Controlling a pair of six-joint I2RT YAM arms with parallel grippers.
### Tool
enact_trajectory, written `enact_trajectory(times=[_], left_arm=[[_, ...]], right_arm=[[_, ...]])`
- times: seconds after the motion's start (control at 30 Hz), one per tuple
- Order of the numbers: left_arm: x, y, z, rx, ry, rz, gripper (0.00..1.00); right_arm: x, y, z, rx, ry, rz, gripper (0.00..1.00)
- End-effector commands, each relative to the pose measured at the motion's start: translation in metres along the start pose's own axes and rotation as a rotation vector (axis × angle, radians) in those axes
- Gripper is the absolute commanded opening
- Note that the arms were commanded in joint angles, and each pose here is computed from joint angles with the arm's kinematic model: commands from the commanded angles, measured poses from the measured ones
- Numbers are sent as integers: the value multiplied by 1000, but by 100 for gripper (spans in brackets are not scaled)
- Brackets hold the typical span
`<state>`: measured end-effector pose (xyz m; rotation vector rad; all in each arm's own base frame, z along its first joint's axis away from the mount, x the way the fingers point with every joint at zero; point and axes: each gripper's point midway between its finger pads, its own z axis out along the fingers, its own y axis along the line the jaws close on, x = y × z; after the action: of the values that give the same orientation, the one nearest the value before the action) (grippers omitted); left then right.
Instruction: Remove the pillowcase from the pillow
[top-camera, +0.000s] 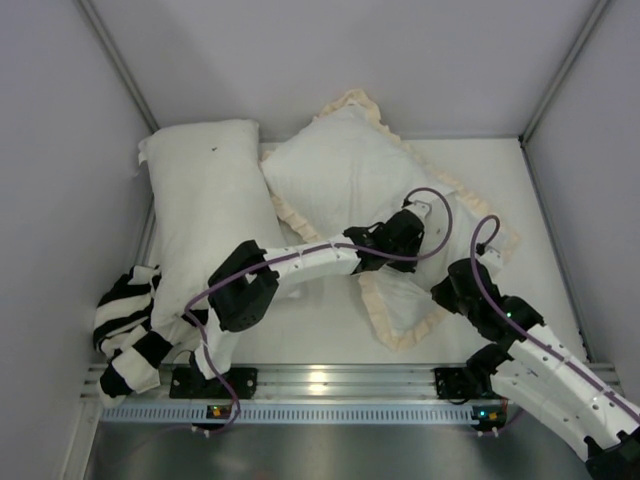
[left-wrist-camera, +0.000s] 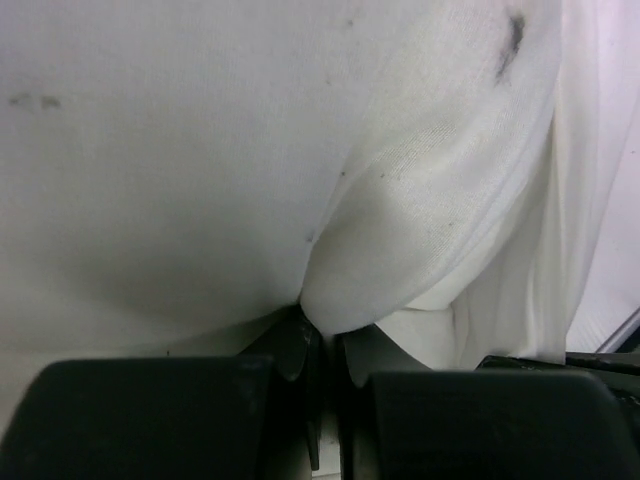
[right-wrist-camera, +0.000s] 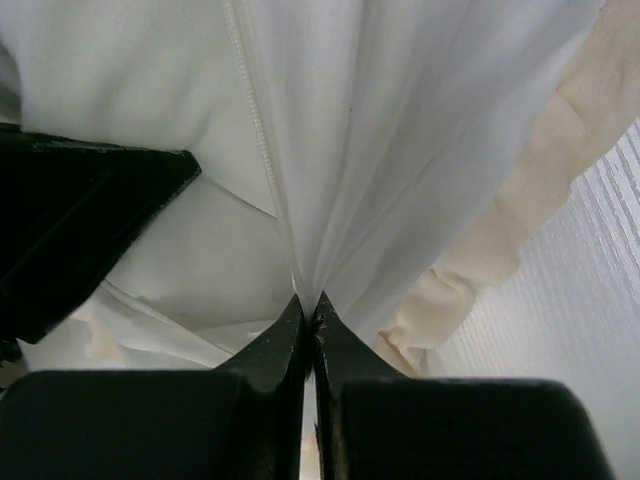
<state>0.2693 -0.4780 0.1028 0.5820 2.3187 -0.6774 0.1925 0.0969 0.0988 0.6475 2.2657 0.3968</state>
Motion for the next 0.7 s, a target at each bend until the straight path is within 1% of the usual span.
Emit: enact_trajectory(times=[0.0, 0.03, 0.07, 0.1, 0.13, 0.2, 0.27, 0.3, 0.37, 0.4, 0.43, 0.57, 0.67], left_arm=[[-37, 18, 6, 12, -34, -30, 0], [-51, 16, 2, 47, -46, -55, 0], [-76, 11, -8, 82, -90, -88, 0], [-96, 20, -15, 93, -122, -121, 0], [-110, 17, -22, 123, -148, -138, 0], [-151, 16, -44, 172, -244, -186, 0], [-173, 8, -62, 237, -280, -220, 0], [-191, 5, -72, 267, -317, -229, 0], [-206, 1, -82, 292, -343, -240, 0], [-220, -3, -92, 311, -374, -235, 0], [-224, -4, -94, 312, -375, -236, 0], [-239, -2, -92, 342, -396, -267, 0], [-253, 1, -89, 411, -409, -326, 0]], right_arm=[[9, -3, -2, -15, 30, -29, 0], [10, -3, -1, -16, 32, -29, 0], [12, -4, 0, -14, 37, -30, 0], [15, -7, 1, -8, 47, -32, 0], [17, -8, 2, -2, 53, -33, 0], [21, -12, 5, 6, 62, -38, 0], [22, -11, 7, 3, 59, -35, 0], [24, -13, 9, 6, 65, -40, 0], [24, -11, 10, -1, 62, -36, 0], [28, -11, 12, -8, 80, -45, 0], [30, -8, 12, -21, 90, -51, 0], [44, -12, 17, -33, 127, -56, 0], [57, -21, 24, -26, 156, -64, 0]])
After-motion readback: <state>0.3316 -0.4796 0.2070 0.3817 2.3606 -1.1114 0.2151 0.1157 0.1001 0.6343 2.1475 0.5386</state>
